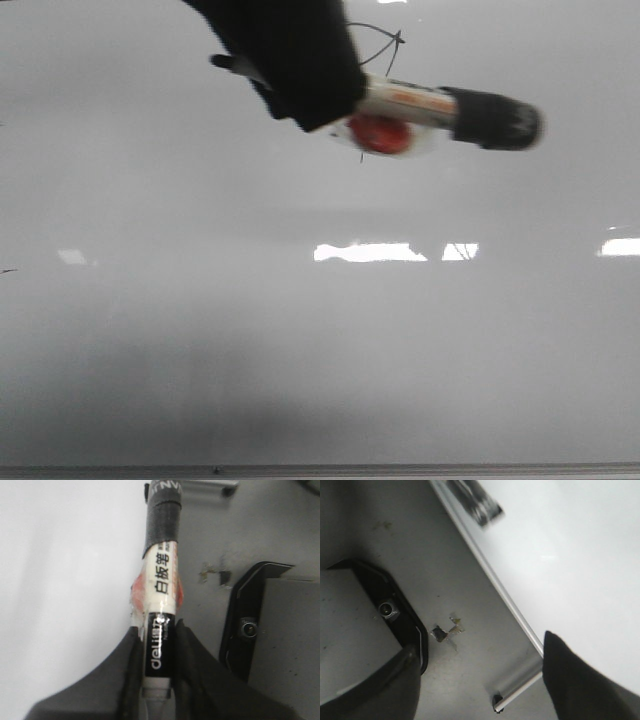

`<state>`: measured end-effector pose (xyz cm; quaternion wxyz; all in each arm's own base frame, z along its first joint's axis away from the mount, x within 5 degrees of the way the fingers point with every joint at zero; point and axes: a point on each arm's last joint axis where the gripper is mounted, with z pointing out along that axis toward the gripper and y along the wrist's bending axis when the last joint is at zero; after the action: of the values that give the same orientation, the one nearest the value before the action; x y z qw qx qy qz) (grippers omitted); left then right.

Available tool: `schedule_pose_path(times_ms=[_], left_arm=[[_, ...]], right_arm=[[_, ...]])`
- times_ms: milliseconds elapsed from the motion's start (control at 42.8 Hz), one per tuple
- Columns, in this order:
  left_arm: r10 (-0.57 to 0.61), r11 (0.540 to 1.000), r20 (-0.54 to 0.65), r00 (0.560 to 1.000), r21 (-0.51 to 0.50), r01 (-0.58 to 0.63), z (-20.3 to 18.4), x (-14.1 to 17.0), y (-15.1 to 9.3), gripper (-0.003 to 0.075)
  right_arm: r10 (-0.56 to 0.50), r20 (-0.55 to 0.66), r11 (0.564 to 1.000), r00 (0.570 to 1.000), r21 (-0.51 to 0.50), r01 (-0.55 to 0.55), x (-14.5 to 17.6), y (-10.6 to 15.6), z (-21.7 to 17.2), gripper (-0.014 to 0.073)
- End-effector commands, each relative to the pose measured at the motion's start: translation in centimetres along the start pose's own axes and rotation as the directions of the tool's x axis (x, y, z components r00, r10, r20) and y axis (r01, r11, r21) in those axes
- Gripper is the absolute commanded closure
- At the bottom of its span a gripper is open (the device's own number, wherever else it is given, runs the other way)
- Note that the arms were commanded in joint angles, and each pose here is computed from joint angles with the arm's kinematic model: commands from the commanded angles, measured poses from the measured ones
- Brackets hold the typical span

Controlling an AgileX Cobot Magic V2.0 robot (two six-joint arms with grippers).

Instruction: Write number 9 on whiteboard

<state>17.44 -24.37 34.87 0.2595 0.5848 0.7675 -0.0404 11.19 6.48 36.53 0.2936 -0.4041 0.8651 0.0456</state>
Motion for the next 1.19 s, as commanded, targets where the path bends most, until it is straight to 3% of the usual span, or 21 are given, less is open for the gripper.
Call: schedule_pose_path(times_ms=[0,140,211,281,421,515,632,1170], left_arm=[[-0.163,0.961,0.074,0.984,-0.213,0.176,-3.7,0.5,2.1,0.0690],[-0.318,0.875,0.107,0.942,-0.349,0.335,-6.0,3.5,5.1,0.0690],[-0.412,0.808,0.146,0.899,-0.397,0.435,-6.8,6.2,6.9,0.0690],[-0.502,0.715,0.224,0.835,-0.436,0.547,-7.4,9.1,8.5,0.0690],[-0.627,0.447,0.452,0.635,-0.458,0.768,-7.6,15.5,10.8,0.0690],[-0.635,0.345,0.555,0.537,-0.418,0.840,-6.5,18.0,11.6,0.0690],[-0.603,0.337,0.609,0.514,-0.390,0.857,-4.2,19.7,12.1,0.0690],[-0.542,0.415,0.685,0.487,-0.286,0.864,4.0,21.4,15.9,0.0668]], right_arm=[[0.113,0.089,0.985,0.990,0.118,-0.123,0.3,-0.9,-2.0,0.0056],[0.143,0.151,0.974,0.978,0.156,-0.167,0.7,-0.9,-3.0,0.0056],[0.144,0.148,0.974,0.978,0.155,-0.167,0.8,-0.9,-2.9,0.0056],[0.144,0.147,0.974,0.979,0.155,-0.167,0.8,-0.9,-2.8,0.0056],[0.140,0.161,0.973,0.977,0.158,-0.166,0.9,-1.0,-2.0,0.0056],[0.139,0.167,0.973,0.976,0.159,-0.166,1.0,-1.0,-1.4,0.0056],[0.138,0.167,0.973,0.976,0.159,-0.165,1.1,-1.0,-0.8,0.0056],[0.138,0.169,0.973,0.976,0.160,-0.165,1.1,-1.0,-0.7,0.0056]])
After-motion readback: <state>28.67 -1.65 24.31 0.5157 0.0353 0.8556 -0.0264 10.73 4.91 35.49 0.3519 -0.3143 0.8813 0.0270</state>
